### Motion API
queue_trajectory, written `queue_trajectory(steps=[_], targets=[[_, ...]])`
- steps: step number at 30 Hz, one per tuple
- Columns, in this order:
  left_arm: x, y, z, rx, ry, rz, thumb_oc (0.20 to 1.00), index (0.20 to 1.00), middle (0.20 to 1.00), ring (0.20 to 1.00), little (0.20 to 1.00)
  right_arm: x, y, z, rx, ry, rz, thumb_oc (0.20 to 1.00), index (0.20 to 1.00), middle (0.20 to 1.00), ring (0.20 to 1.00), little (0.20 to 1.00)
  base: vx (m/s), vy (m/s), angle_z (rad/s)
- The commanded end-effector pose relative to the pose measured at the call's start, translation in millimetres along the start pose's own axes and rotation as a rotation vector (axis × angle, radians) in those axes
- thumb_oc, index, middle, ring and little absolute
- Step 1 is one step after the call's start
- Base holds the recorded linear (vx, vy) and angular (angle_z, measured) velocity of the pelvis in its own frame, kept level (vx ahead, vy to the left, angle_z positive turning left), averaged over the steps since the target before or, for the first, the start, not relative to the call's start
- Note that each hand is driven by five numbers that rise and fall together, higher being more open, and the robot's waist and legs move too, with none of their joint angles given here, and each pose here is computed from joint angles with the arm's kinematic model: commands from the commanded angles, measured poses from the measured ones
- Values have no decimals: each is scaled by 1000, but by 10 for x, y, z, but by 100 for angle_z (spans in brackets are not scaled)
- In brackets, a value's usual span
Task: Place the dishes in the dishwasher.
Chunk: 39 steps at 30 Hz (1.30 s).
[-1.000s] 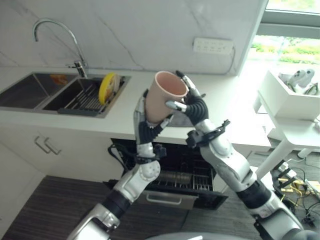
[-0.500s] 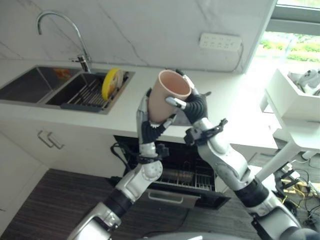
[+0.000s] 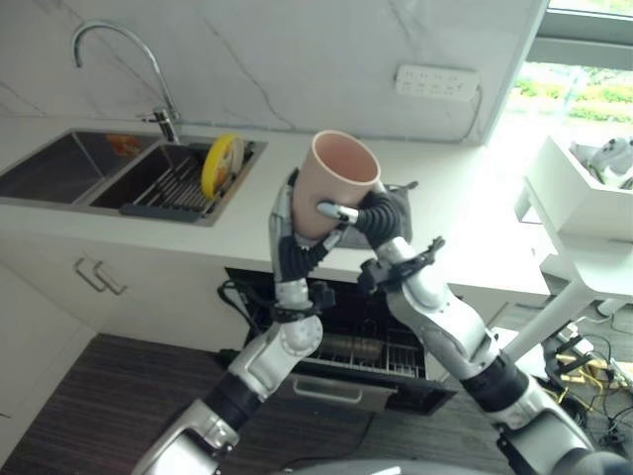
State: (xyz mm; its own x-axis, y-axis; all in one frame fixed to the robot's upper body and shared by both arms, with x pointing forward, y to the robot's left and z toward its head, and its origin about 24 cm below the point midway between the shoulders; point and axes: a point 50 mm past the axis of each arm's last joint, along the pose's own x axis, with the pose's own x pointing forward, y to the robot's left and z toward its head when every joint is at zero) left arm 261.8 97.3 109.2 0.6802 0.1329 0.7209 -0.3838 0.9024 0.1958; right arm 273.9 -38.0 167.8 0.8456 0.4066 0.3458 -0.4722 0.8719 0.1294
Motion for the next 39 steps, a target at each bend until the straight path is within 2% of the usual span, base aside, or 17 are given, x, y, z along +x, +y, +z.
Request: queue_trajectory(steps=[1, 17, 18, 19, 25, 26, 28, 39], targets=[[159, -216, 339, -106, -211, -105, 200, 200, 200, 200, 200, 202, 223, 360, -21, -175, 86, 200, 200, 200, 200, 200, 0, 0, 0], [28, -326, 373, -126, -223, -248, 200, 200, 200, 200, 200, 209, 208, 463, -1, -238, 46, 200, 200, 200, 200, 200, 0, 0, 0], [22, -331, 368, -125, -220, -251, 551, 551, 551, 551, 551, 212, 206, 467, 2, -240, 42, 200, 200, 200, 200, 200, 0, 0, 0], [18, -333, 363, -122, -219, -250, 1000, 1000, 1000, 1000, 1000, 213, 205, 473, 8, -246, 36, 200, 200, 200, 200, 200, 0, 0, 0], [20, -324, 311, -90, -203, -239, 1000, 1000, 1000, 1000, 1000, 210, 99, 575, 80, -326, -70, 200, 200, 200, 200, 200, -23, 2, 0], [30, -292, 265, -69, -193, -219, 1000, 1000, 1000, 1000, 1000, 176, -51, 639, 144, -387, -190, 200, 200, 200, 200, 200, -32, 4, 1], [32, -260, 230, -48, -185, -206, 1000, 1000, 1000, 1000, 1000, 118, -178, 688, 174, -439, -269, 200, 200, 200, 200, 200, -21, 3, 0], [33, -150, 84, 8, -126, -218, 1000, 1000, 1000, 1000, 1000, -44, -443, 717, 179, -507, -362, 200, 200, 200, 200, 200, -12, -2, 0]])
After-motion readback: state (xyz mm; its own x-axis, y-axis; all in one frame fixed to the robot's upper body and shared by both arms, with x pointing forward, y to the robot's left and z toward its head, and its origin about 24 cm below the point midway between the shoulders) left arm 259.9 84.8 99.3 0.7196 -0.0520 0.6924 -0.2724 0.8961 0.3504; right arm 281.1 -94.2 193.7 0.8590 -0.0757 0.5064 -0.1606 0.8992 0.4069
